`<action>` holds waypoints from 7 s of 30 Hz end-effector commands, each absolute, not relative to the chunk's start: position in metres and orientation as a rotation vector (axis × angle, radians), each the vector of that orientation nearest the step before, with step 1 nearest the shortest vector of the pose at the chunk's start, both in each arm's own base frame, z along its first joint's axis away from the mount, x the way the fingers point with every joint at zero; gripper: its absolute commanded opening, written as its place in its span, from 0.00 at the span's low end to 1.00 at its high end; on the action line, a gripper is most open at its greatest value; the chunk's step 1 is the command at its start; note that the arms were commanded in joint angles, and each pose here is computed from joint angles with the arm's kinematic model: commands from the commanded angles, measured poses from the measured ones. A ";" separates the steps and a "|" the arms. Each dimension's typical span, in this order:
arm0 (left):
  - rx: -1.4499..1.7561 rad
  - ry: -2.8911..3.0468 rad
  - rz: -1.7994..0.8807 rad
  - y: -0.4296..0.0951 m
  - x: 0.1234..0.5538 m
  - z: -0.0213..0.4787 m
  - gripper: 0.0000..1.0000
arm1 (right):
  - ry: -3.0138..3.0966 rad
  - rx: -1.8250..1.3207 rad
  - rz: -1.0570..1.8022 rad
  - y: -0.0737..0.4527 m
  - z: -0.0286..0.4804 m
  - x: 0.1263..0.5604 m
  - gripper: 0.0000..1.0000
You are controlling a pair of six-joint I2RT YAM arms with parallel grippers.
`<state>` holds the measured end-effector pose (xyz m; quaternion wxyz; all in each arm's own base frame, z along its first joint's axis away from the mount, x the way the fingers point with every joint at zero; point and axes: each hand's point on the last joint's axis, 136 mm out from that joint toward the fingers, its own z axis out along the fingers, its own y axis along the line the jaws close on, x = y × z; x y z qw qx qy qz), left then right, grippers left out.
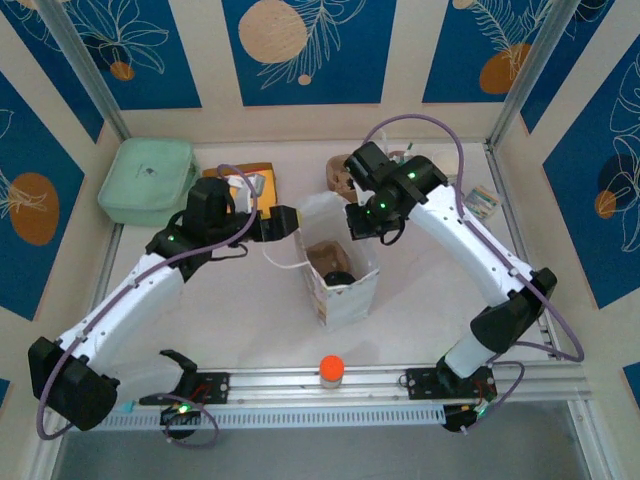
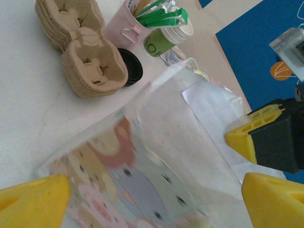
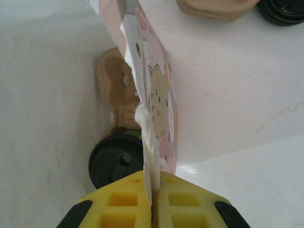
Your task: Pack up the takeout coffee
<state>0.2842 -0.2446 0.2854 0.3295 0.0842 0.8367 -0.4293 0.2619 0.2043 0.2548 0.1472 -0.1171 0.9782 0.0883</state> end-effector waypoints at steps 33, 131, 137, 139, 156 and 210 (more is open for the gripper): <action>0.282 2.178 -0.912 -0.225 0.285 0.299 0.92 | 2.767 0.111 0.332 0.119 0.255 0.248 0.06; 0.252 2.210 -0.715 -0.179 0.252 0.249 0.92 | 2.583 0.318 0.181 0.046 0.253 0.521 0.50; 0.258 2.214 -0.697 -0.178 0.254 0.248 0.92 | 2.603 0.290 0.175 0.057 0.233 0.533 0.50; 0.263 2.217 -0.694 -0.179 0.255 0.248 0.92 | 2.608 0.288 0.164 0.058 0.227 0.535 0.46; 0.266 2.227 -0.668 -0.177 0.257 0.246 0.92 | 2.582 0.283 0.056 0.051 0.217 0.549 0.16; 0.281 2.209 -0.634 -0.170 0.252 0.255 0.92 | 2.444 0.209 -0.096 0.046 0.293 0.521 0.07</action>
